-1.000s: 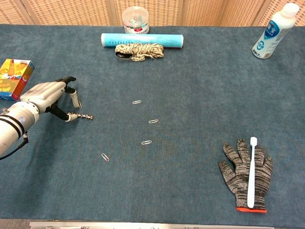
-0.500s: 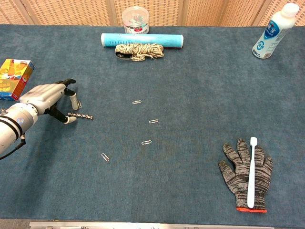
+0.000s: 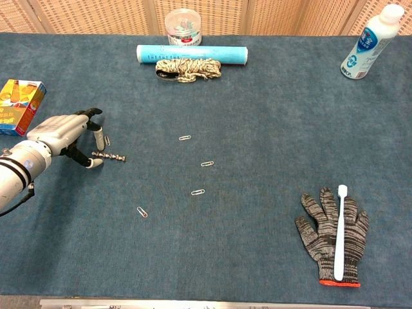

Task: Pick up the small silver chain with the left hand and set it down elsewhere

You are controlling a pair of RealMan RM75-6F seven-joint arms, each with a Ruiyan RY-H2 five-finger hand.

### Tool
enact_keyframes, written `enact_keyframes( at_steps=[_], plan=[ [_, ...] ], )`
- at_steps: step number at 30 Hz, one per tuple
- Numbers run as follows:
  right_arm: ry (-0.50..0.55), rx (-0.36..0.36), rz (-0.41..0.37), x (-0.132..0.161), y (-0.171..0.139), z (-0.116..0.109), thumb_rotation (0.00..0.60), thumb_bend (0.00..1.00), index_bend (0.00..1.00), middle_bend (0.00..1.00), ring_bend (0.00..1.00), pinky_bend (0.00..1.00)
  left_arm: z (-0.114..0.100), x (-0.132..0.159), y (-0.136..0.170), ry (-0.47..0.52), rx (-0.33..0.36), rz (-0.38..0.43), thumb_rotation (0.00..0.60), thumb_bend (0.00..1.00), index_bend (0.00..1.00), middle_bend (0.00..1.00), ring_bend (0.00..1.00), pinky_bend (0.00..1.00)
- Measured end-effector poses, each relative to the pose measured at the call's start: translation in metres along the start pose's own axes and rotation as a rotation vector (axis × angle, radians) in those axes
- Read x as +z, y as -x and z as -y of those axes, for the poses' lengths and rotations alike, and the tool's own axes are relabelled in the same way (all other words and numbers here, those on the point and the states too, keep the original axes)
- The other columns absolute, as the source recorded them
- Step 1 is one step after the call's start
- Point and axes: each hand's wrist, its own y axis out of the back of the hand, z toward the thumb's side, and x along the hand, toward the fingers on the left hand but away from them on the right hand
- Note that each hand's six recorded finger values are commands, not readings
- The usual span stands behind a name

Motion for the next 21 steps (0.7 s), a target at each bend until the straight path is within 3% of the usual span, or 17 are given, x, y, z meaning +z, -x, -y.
enact_keyframes(
  at_steps=[21],
  plan=[
    [0.002,0.001,0.003,-0.0006,-0.0005,0.0013,0.600,0.00,0.24,0.29,0.20,0.32,0.0024,-0.0017,-0.0013,-0.010,-0.006,0.001,0.600,0.29,0.50,0.04,0.00,0.14]
  ],
)
